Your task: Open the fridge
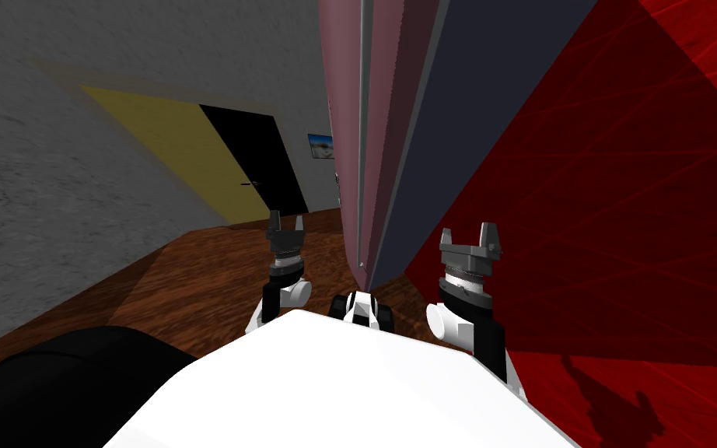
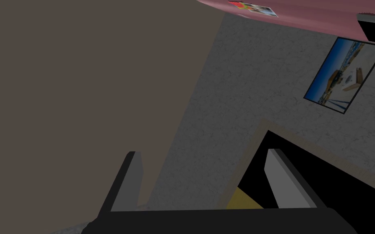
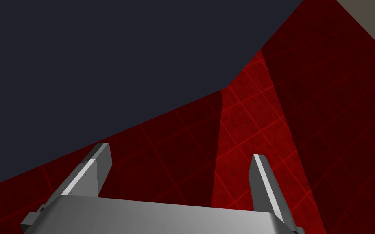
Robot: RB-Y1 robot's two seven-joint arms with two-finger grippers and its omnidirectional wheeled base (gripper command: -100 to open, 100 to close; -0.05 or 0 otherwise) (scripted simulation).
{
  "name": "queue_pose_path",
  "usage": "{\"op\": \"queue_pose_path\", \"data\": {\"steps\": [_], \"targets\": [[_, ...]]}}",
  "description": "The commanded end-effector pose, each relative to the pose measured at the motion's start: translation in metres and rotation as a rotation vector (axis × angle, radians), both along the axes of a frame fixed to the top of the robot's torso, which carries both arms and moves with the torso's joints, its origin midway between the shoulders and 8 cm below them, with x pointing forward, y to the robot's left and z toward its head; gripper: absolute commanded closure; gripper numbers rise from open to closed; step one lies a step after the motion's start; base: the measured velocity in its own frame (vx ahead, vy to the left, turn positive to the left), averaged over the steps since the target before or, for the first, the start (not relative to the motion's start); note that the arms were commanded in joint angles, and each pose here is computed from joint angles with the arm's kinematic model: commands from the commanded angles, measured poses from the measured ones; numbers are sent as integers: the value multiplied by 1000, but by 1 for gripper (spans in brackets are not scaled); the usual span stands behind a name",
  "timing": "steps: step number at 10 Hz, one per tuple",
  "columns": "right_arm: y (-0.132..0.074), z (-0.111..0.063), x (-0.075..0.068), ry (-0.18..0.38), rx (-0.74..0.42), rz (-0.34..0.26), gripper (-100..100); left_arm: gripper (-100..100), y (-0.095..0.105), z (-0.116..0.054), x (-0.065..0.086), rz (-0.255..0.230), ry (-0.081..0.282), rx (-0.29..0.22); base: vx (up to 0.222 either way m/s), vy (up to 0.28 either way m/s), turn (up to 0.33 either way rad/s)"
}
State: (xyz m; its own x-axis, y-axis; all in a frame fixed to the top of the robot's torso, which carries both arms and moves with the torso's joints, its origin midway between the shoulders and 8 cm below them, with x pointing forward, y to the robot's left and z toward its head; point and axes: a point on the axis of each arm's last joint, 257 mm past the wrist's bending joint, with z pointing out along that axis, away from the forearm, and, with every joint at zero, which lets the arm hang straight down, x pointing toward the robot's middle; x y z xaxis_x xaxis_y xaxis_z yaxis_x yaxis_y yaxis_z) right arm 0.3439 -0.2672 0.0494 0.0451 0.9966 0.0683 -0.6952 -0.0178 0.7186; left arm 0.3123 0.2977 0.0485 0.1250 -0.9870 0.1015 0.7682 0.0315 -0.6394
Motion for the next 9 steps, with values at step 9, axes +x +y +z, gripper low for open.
{"op": "queue_pose_path", "data": {"steps": [9], "targets": [[-35, -34, 50, 141, 169, 172, -100, 0, 0, 0, 0, 0, 0, 0, -9, 11, 12]]}}
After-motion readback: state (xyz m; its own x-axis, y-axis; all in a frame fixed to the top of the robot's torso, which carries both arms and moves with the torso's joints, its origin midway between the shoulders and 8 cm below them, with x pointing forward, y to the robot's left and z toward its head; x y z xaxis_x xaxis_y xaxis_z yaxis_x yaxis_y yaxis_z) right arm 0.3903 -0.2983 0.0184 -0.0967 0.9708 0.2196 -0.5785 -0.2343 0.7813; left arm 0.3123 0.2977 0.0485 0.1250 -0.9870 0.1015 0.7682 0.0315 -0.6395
